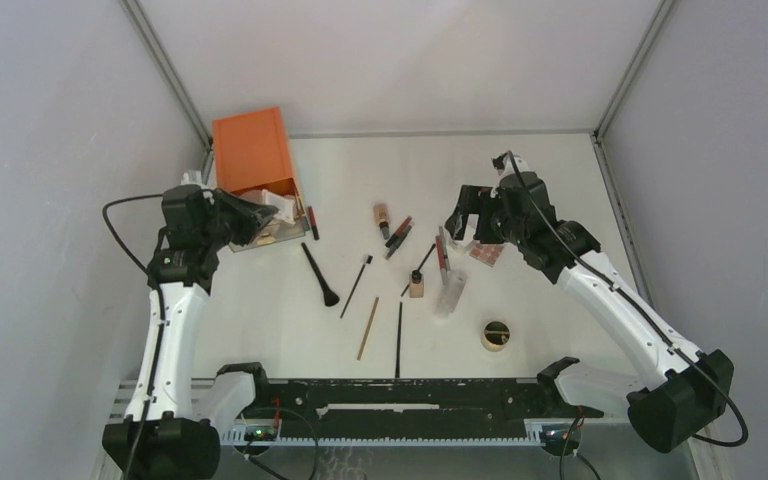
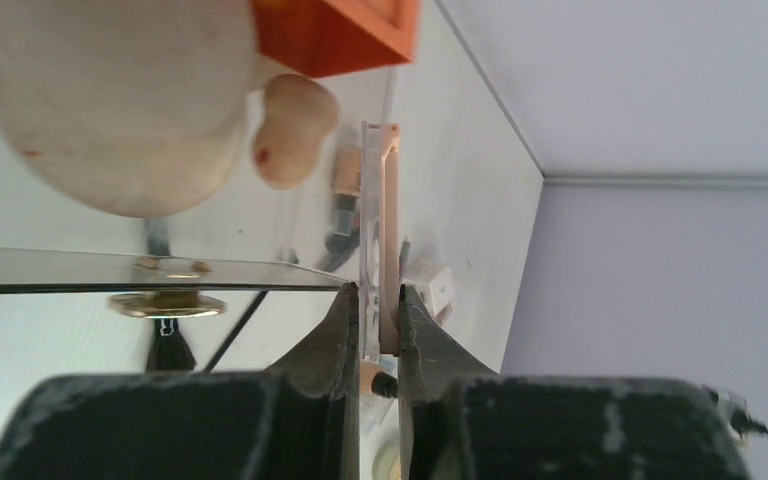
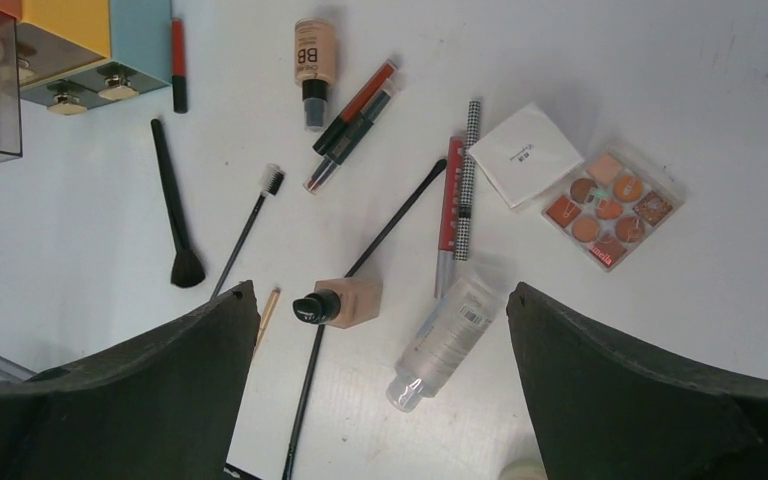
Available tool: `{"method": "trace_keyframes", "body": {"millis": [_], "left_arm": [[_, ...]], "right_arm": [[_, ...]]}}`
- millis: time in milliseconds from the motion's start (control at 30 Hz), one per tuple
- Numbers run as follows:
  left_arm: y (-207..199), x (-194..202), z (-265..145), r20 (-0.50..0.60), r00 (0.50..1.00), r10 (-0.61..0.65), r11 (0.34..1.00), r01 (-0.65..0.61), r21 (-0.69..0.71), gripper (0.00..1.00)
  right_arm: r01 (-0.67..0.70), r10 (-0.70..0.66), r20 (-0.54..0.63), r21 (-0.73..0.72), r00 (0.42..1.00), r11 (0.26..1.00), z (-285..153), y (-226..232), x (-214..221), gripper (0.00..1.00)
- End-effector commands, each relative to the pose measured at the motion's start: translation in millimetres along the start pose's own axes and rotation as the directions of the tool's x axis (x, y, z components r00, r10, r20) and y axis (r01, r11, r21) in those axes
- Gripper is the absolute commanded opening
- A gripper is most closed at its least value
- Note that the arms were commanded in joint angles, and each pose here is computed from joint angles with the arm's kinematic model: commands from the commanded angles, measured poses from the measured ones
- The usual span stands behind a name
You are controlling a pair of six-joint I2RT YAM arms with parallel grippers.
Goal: Organize the makeup
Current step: Place the makeup in the drawer.
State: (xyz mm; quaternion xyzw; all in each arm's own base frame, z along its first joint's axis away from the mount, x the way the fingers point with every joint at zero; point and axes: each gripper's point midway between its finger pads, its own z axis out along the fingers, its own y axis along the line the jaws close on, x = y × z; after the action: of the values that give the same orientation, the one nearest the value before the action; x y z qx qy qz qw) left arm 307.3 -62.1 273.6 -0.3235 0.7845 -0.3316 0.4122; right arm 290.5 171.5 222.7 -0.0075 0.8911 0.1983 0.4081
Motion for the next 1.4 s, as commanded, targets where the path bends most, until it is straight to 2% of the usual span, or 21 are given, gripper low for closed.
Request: {"method": "trace_keyframes", "body": {"millis": [0,133,367,733,800,900,933,967,1067,1200,1367], "left_arm": [[10,-26,4,0.153,0.982,-0.112,0.993,0.115,-0.013,0.0],[17,-36,9,0.166,0.977,-0.134,0.99,0.137,-0.01,0.01],[49,-44,20,0.162,0.954,-0.254,0.965,0.261,-0.028,0.01],[61,-57,29,0.194,0.934,-0.301,0.952,0.307,0.0,0.03],[64,-61,30,0.204,0.933,-0.296,0.952,0.305,-0.01,0.1],[72,-64,34,0.198,0.936,-0.29,0.951,0.304,-0.046,0.43],[72,-64,33,0.19,0.939,-0.288,0.953,0.301,-0.045,0.51],[68,-64,32,0.178,0.943,-0.282,0.956,0.293,-0.036,0.54],[53,-66,23,0.173,0.953,-0.248,0.968,0.252,-0.004,0.59],[30,-77,-2,0.234,0.956,-0.176,0.984,0.173,0.034,0.58],[7,-87,-15,0.237,0.964,-0.122,0.992,0.113,0.05,0.58]], "right_arm": [[-0.014,0.015,0.023,-0.045,1.0,0.999,0,8,-7,1.0],[0.0,0.0,0.004,-0.02,1.0,1.0,0,1,-2,1.0],[-0.03,0.031,-0.012,0.032,0.999,0.999,-2,-24,4,1.0],[-0.032,0.033,-0.017,0.091,0.999,0.995,-5,-48,6,1.0],[-0.038,0.04,-0.018,0.09,0.999,0.995,-4,-49,7,1.0],[-0.048,0.05,-0.029,0.084,0.998,0.995,-2,-49,10,1.0],[-0.049,0.052,-0.033,0.082,0.998,0.995,-1,-49,11,1.0],[-0.05,0.053,-0.037,0.081,0.998,0.995,0,-48,12,1.0],[-0.049,0.051,-0.033,0.071,0.998,0.996,1,-47,10,1.0],[-0.052,0.054,-0.027,0.054,0.998,0.997,4,-44,7,1.0],[-0.076,0.076,-0.024,-0.003,0.997,0.997,9,-35,2,1.0]]}}
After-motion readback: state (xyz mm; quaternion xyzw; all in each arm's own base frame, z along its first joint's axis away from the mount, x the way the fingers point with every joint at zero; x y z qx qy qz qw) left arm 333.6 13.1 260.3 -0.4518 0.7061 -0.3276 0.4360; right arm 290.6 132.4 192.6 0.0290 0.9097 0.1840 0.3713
